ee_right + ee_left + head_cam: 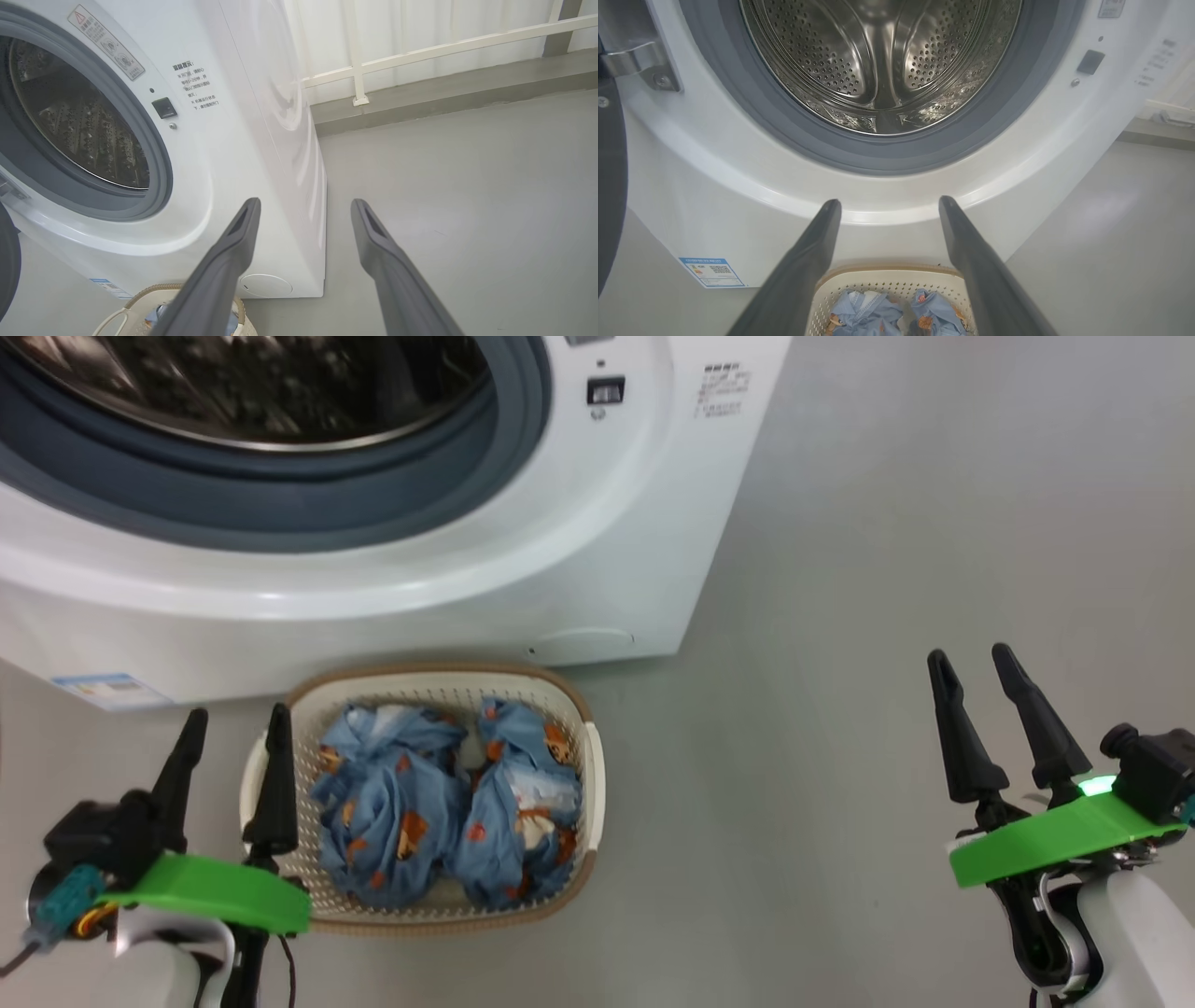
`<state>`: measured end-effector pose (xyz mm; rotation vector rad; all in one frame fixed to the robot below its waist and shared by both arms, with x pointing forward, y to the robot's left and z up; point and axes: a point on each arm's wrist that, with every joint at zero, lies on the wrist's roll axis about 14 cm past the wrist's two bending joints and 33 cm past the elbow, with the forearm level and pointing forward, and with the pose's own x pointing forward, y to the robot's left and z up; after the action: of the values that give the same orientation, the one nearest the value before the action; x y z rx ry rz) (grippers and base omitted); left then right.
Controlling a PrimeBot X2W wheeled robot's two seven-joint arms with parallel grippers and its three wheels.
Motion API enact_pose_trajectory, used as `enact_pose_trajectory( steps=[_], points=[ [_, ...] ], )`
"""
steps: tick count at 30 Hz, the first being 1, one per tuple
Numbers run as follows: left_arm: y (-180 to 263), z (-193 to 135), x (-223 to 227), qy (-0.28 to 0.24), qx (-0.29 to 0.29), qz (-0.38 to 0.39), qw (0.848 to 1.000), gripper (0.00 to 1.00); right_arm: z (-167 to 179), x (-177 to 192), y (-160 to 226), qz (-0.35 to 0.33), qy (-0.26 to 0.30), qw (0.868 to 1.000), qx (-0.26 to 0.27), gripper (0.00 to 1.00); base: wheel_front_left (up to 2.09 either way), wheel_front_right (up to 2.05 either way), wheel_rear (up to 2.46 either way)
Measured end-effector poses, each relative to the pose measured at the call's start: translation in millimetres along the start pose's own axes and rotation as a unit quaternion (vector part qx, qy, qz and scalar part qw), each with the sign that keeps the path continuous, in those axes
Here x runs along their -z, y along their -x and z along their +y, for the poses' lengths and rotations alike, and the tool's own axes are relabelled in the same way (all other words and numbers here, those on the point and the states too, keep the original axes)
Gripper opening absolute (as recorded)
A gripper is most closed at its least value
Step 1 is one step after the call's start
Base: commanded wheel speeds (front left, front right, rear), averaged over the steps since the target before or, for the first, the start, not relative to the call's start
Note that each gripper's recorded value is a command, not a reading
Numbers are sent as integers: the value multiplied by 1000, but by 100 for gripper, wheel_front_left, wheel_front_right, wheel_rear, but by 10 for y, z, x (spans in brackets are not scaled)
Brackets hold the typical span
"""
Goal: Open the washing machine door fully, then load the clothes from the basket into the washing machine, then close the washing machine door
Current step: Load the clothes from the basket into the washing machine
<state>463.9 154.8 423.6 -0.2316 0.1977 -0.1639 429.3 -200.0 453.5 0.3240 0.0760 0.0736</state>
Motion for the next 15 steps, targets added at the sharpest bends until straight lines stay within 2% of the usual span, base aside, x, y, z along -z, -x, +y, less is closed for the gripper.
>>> enact_pose_trajectory(
  steps=[7, 15],
  points=[
    [-233, -22, 358, -3, 11, 50, 999, 100, -52, 202, -148, 19, -11, 1000, 11, 100, 0, 0, 0],
    [-488, 45, 1099, -4, 21, 156, 987, 100, -148, 512, -381, 45, -22, 998, 25, 100, 0, 0, 0]
  ],
)
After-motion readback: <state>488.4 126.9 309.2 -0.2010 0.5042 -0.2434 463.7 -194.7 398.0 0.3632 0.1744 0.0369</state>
